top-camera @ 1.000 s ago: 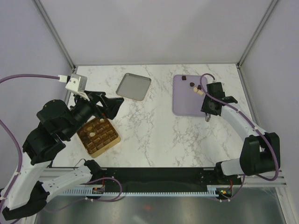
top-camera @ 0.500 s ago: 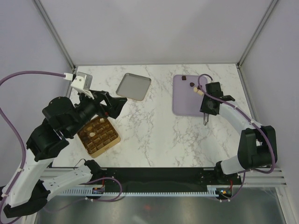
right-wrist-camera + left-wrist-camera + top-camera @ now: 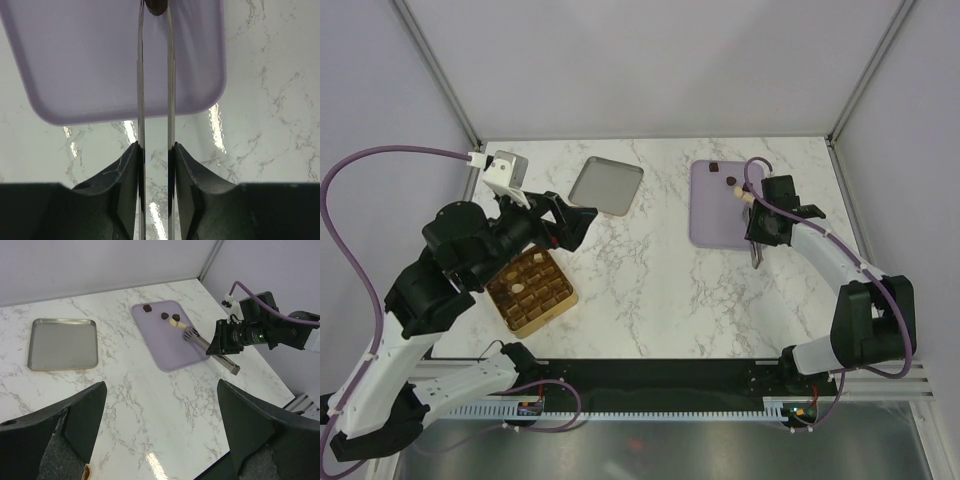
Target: Pack the chocolate
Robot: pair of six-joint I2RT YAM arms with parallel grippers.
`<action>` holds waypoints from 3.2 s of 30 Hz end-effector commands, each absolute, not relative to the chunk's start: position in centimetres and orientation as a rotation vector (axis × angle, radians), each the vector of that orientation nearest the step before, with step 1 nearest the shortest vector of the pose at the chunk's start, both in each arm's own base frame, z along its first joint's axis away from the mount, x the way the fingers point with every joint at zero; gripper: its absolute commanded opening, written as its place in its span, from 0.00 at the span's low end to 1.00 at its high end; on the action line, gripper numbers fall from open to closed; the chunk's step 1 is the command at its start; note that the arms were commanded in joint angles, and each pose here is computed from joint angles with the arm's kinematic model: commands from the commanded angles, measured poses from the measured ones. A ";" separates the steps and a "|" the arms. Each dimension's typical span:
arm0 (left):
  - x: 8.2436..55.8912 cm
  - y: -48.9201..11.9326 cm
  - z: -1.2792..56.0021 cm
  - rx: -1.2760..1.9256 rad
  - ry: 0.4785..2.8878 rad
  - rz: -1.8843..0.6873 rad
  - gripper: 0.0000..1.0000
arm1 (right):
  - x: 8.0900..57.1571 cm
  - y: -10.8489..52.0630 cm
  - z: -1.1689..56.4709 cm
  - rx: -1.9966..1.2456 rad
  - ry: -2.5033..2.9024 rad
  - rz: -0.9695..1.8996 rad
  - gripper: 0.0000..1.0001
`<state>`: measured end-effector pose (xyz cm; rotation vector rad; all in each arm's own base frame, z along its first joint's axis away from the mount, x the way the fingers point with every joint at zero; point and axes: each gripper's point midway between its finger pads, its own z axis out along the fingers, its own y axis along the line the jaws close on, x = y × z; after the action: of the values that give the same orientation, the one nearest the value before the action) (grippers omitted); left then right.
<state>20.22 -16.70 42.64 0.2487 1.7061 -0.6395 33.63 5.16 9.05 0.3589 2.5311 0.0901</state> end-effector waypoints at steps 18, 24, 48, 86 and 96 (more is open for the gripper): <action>20.3 -15.9 46.1 0.196 1.618 -0.648 1.00 | 33.0 25.6 18.1 -0.071 2.324 0.589 0.33; 20.0 -14.7 47.9 0.153 1.571 -0.641 0.99 | 30.4 35.8 18.5 -0.284 2.299 0.748 0.33; 19.4 -12.8 50.2 0.110 1.492 -0.615 0.99 | 18.5 52.4 15.1 -0.839 2.270 1.042 0.35; 21.9 -14.6 48.0 0.102 1.574 -0.567 0.99 | 20.2 51.7 19.4 -0.861 2.117 0.942 0.48; 22.4 -14.8 48.3 0.098 1.574 -0.555 0.99 | 21.3 50.8 20.9 -0.830 2.080 0.912 0.48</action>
<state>21.95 -15.17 46.77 0.1163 1.6196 -0.5720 20.06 50.68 15.36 -0.8843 2.2109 0.8680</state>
